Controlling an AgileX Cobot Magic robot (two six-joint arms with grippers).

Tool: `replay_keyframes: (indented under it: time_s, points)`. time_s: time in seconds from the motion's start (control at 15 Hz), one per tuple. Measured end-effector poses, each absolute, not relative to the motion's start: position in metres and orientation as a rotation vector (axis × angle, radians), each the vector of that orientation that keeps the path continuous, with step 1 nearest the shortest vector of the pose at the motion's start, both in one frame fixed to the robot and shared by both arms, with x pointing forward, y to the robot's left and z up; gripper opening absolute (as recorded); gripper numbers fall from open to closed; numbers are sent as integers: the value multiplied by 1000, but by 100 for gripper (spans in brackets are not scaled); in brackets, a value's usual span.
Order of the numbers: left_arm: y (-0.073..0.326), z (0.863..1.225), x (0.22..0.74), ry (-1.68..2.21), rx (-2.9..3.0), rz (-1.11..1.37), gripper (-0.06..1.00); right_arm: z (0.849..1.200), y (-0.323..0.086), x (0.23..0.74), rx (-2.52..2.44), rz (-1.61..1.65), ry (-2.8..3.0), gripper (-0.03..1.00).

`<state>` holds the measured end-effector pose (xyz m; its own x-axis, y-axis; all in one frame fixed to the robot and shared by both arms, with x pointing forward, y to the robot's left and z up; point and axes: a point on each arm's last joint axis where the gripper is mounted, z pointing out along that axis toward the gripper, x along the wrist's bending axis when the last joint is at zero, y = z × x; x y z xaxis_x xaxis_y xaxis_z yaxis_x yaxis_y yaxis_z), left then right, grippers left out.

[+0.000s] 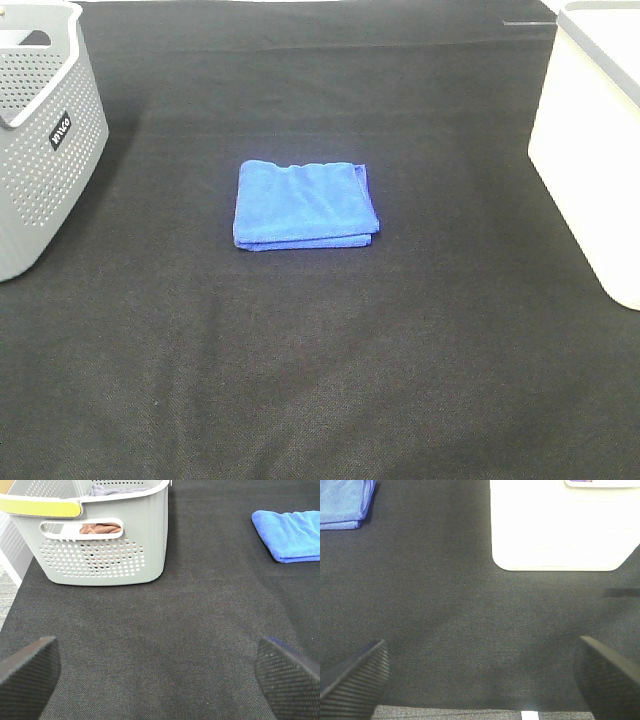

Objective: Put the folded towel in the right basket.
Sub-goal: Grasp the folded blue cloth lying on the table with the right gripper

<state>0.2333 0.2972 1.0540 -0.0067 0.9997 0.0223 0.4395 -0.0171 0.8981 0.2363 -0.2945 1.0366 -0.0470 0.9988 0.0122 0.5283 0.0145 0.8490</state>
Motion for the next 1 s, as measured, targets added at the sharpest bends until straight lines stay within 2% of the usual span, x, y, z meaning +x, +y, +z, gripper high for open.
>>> replay_keyframes:
  time_s: [0.87,1.0]
  points:
    - [297,1054,233,1536,1547,982,99,1038,-295,243,1621,902,1674,96]
    - [297,1054,233,1536,1547,982,99,1062,-294,262,1701,857,1729,96]
